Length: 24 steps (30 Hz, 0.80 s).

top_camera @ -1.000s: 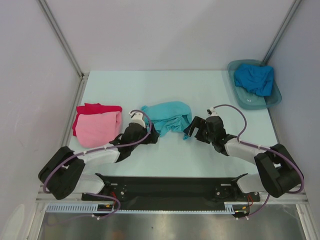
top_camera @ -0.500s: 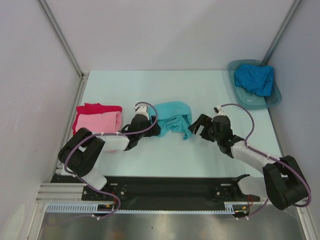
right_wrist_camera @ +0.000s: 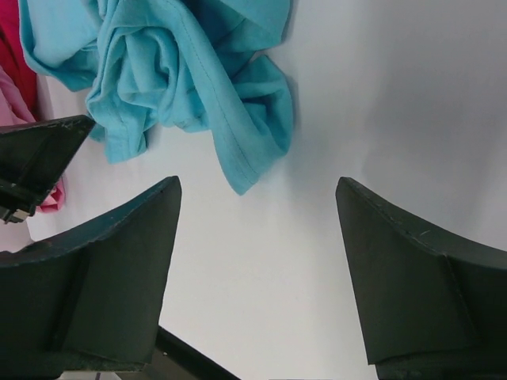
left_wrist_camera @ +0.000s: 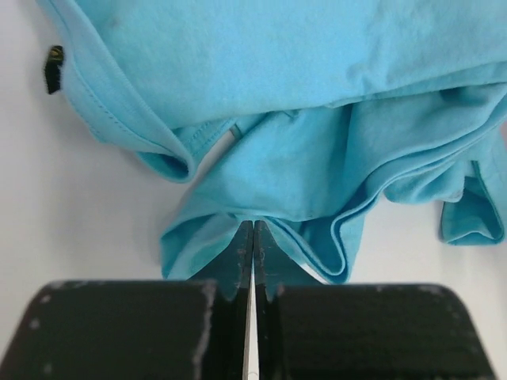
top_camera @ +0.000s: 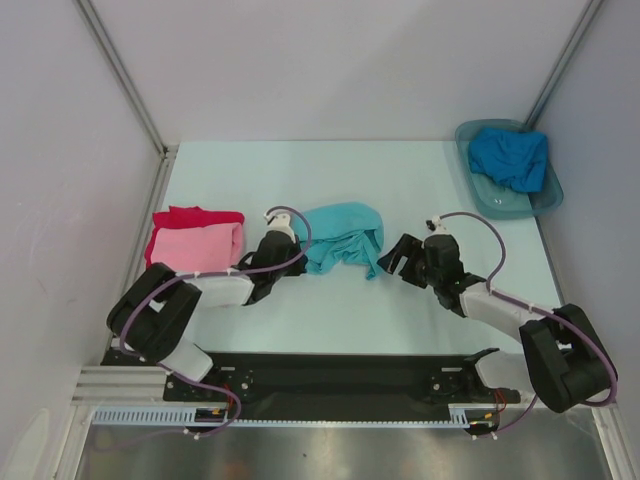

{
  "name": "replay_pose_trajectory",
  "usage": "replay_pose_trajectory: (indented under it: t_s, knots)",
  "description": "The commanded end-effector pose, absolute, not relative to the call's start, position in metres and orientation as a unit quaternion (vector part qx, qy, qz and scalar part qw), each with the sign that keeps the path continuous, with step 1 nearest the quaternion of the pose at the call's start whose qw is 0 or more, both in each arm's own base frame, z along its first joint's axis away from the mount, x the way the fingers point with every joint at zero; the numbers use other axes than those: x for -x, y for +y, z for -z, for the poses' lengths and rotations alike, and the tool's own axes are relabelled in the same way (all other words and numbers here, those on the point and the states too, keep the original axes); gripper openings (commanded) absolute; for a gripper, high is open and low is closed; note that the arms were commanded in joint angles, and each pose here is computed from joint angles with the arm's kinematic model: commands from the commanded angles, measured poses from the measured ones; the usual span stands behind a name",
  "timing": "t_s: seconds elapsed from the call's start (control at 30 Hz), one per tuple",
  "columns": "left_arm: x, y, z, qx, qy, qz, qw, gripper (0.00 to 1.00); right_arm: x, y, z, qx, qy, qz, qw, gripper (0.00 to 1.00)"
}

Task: Fold and stack the t-shirts
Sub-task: Flatten the tshirt out

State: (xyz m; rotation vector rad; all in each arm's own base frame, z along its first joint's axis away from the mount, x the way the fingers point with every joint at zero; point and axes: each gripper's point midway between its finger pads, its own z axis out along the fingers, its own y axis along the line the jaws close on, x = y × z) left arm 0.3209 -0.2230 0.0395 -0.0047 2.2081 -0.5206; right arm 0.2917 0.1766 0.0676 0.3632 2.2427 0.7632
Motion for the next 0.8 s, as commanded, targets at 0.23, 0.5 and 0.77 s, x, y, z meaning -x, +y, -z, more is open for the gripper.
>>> replay_pose_trajectory:
  t_s: [0.23, 0.5, 0.77]
  knots:
    - [-0.317, -0.203, -0.081, 0.011, 0.860, 0.195, 0.472, 0.00, -0.298, 0.191, -0.071, -0.138, 0.860, -0.322, 0.372, 0.75]
    - [-0.311, -0.197, -0.061, 0.015, 0.869, 0.180, 0.461, 0.36, -0.299, 0.209, -0.068, -0.129, 0.863, -0.328, 0.363, 0.75]
    - [-0.341, -0.184, -0.075, 0.035, 0.866, 0.124, 0.484, 0.65, -0.299, 0.207, -0.072, -0.124, 0.863, -0.323, 0.368, 0.75]
